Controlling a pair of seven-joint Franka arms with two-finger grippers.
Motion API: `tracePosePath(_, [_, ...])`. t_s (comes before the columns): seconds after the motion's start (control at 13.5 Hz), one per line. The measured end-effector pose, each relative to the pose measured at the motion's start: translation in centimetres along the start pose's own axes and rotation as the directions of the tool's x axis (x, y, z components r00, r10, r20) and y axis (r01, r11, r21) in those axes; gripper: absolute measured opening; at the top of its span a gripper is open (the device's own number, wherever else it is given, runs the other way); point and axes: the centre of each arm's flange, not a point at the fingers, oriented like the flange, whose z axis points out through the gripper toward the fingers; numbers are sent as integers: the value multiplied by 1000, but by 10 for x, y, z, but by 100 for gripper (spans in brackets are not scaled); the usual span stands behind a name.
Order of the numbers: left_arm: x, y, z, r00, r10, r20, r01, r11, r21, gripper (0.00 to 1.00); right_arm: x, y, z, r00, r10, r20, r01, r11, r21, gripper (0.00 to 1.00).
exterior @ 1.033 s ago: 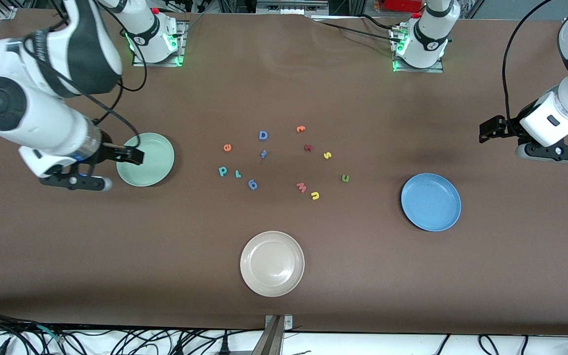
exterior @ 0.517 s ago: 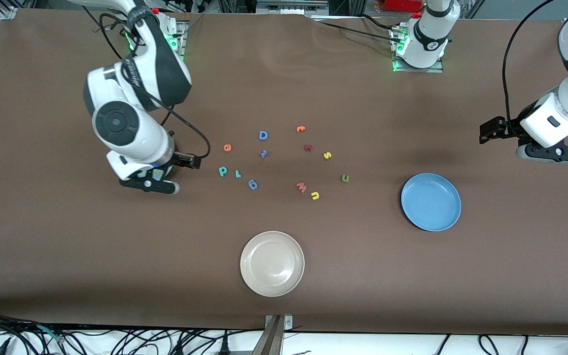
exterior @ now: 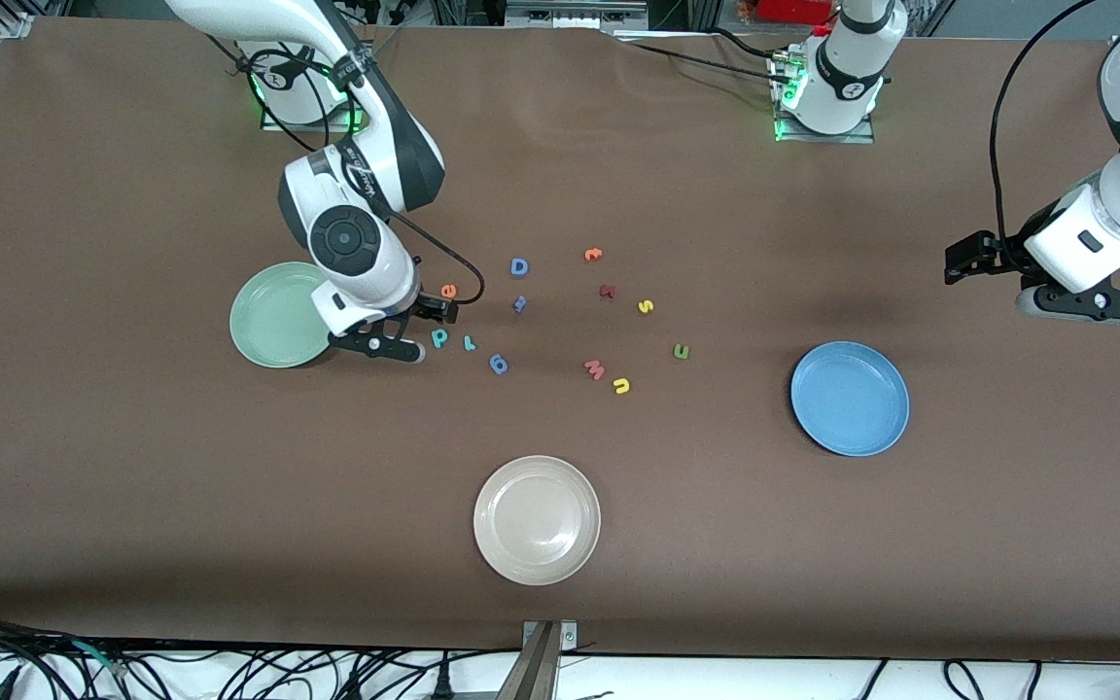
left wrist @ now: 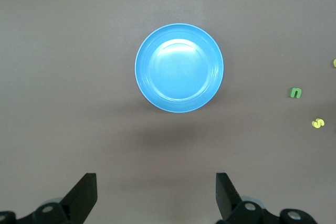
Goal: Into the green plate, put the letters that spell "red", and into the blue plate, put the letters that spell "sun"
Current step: 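Move the right gripper over the orange letter e, then grasp the orange e with the right gripper while the left gripper reaches the green n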
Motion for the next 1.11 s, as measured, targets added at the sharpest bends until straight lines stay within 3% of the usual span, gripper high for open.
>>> tracePosePath(0.3, [2, 3, 4, 1000, 6, 7, -6, 1000, 0, 100, -17, 9, 45, 999, 42, 27, -43, 998, 46, 100])
tracePosePath(0.66, [5, 5, 10, 1000, 10, 17, -10, 1000, 0, 100, -34, 2, 86, 986, 103, 134, -113, 991, 75, 100])
tracePosePath(0.89, [19, 19, 27, 1000, 24, 7, -23, 999, -29, 100, -39, 1, 100, 984, 102, 146, -113, 991, 67, 99])
tracePosePath(1.11, [46, 33, 71, 1000, 23, -3, -23, 996, -82, 100, -42, 5, 108, 983, 107, 146, -117, 991, 62, 89])
